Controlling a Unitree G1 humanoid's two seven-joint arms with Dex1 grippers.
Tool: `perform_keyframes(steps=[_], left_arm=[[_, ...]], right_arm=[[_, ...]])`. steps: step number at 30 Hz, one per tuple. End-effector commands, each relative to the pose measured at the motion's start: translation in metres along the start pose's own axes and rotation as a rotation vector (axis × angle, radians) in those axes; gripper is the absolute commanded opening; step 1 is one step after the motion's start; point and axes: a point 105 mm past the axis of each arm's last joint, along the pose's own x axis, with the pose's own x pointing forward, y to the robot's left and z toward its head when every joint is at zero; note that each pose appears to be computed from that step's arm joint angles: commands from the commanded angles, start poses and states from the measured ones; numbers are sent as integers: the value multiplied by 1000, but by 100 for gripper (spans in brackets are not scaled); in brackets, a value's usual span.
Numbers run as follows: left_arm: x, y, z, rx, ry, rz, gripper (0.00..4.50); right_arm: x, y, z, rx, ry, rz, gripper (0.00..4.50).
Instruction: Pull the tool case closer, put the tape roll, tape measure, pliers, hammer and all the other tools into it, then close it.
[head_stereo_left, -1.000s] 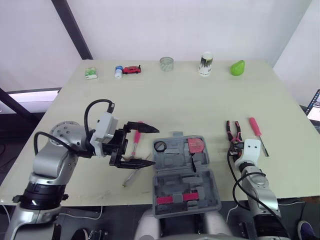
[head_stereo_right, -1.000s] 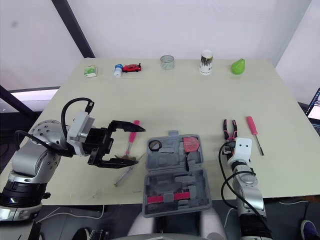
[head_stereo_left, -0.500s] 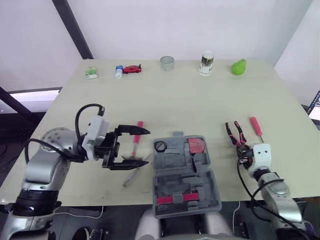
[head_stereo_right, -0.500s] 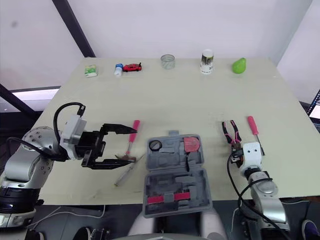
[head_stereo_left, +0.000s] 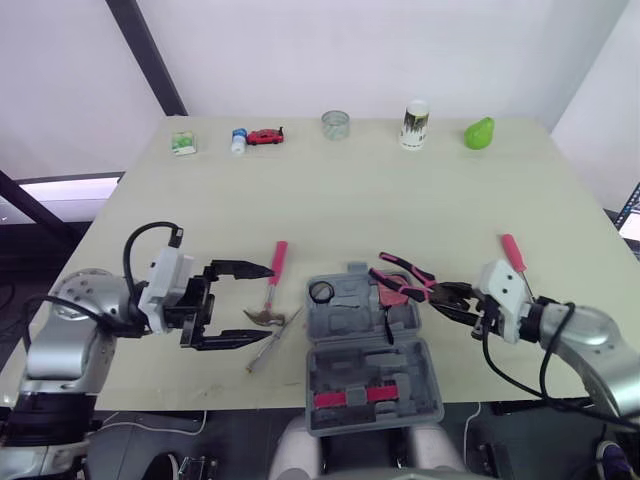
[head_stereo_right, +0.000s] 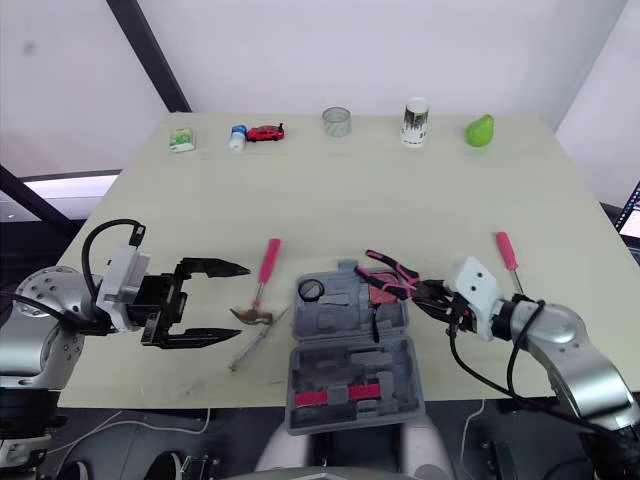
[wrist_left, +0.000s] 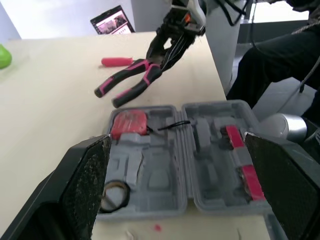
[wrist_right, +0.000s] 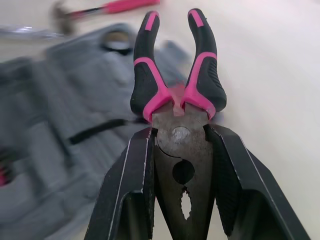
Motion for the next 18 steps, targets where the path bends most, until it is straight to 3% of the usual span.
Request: perform_keyframes(steps=[1,9,18], left_arm=[[-9,-1,6,44,23,-21,450],[-20,-5,-2,28,65,-5,450],[-25,-10,-9,16,86,22,450]], right_arm=[[11,1,11,-106,32,134,96],[49,-9,17,-295,160,300,96],[72,-5,15,-346,218,360,96]])
